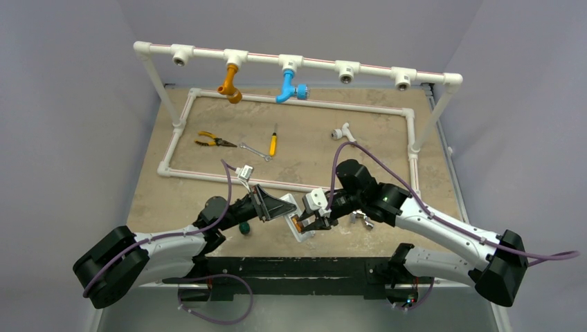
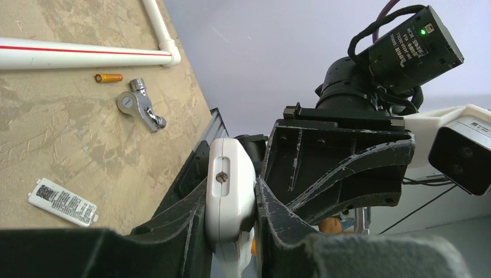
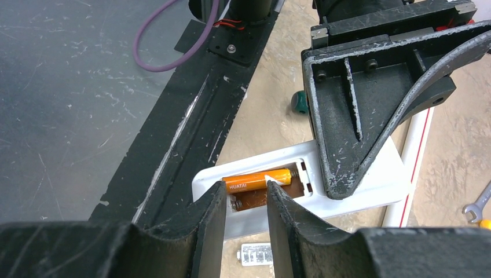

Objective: Load the batteries into the remote control
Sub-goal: Load the battery into the remote control.

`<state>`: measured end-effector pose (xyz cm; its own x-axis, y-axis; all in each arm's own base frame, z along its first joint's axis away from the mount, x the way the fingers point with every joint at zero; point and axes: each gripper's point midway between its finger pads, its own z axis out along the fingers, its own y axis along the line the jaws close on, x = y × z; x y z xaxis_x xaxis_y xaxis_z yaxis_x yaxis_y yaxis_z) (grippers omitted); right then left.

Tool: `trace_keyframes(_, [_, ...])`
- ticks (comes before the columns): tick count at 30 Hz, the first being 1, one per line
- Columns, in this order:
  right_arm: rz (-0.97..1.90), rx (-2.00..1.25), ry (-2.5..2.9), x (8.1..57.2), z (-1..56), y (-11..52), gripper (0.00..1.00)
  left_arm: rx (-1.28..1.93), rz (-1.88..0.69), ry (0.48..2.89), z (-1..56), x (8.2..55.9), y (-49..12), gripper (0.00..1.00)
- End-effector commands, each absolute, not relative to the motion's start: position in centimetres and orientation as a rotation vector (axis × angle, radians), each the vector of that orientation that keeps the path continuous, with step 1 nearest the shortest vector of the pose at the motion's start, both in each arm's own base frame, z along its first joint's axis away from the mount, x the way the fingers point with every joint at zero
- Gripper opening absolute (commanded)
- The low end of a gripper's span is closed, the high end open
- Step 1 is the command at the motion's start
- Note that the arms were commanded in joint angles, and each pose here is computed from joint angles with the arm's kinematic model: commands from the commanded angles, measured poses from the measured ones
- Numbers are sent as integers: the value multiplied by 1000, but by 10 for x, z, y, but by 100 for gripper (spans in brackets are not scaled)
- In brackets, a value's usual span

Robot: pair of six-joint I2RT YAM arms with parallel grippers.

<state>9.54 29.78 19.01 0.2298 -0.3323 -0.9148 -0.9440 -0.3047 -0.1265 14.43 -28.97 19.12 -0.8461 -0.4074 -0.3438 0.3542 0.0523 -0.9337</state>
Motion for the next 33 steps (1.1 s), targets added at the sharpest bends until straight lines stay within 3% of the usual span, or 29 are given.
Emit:
trace_keyframes(1, [1048,-1772,1201,99,189,299,30,-36,-1898,1712,213,143,-290,0])
trace_keyframes(33, [990,-1696,1282,108,179,302,22,-45,-1908,1696,219,146,-292,0])
